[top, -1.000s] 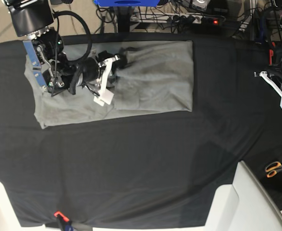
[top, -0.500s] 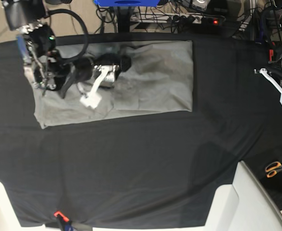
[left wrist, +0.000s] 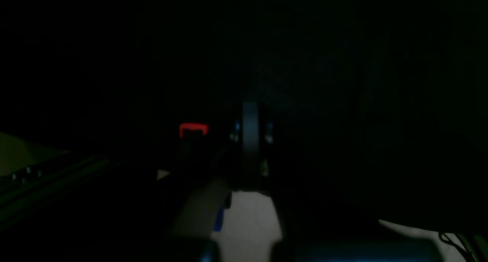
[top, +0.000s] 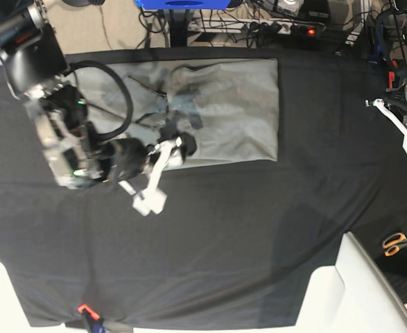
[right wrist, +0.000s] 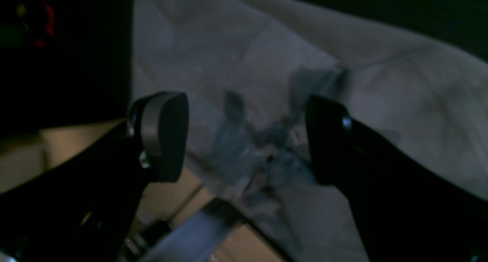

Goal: Fold the T-shirt properly
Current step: 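Drag the right gripper across the grey shirt to smooth the layers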

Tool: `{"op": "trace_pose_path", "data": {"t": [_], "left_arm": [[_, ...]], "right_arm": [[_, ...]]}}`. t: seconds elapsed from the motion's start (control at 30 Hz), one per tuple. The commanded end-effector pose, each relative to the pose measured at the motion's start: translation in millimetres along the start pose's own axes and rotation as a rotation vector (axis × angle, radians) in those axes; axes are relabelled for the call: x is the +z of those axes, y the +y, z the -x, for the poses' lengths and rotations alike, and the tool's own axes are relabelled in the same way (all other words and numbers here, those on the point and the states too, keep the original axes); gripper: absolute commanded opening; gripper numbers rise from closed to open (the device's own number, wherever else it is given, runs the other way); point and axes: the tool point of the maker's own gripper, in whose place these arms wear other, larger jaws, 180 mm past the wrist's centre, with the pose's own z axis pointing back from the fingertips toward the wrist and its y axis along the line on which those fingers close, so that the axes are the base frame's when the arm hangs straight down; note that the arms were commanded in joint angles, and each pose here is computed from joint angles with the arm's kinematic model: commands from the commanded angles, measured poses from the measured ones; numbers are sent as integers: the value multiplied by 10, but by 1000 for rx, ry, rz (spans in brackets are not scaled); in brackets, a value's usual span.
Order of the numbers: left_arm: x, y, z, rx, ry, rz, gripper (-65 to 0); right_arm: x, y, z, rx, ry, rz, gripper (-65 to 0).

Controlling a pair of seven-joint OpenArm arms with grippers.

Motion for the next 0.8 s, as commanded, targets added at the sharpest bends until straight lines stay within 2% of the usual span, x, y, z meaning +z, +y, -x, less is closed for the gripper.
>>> {"op": "trace_pose_path", "data": {"t": [0.0,0.37,0.57,0.67,0.77], "left_arm": [[56,106,-124,-15,-35,-28,-650],[54,101,-107,-15,-32,-27,-650],[52,102,-103,-14,-31,-27,-650],[52,102,-103,-14,-31,-27,-650],[45,101,-92,-14,-27,-27,-650]], "right_arm": [[27,-61,-113,12,-27,20,-203],[-224,-176,-145,40,-60,54,-203],[-312,-205,-123,16,-54,59,-212],[-317,-209,-128,15,-55,59,-296],[-313,-212,-173,15,-78,60,-416]]}}
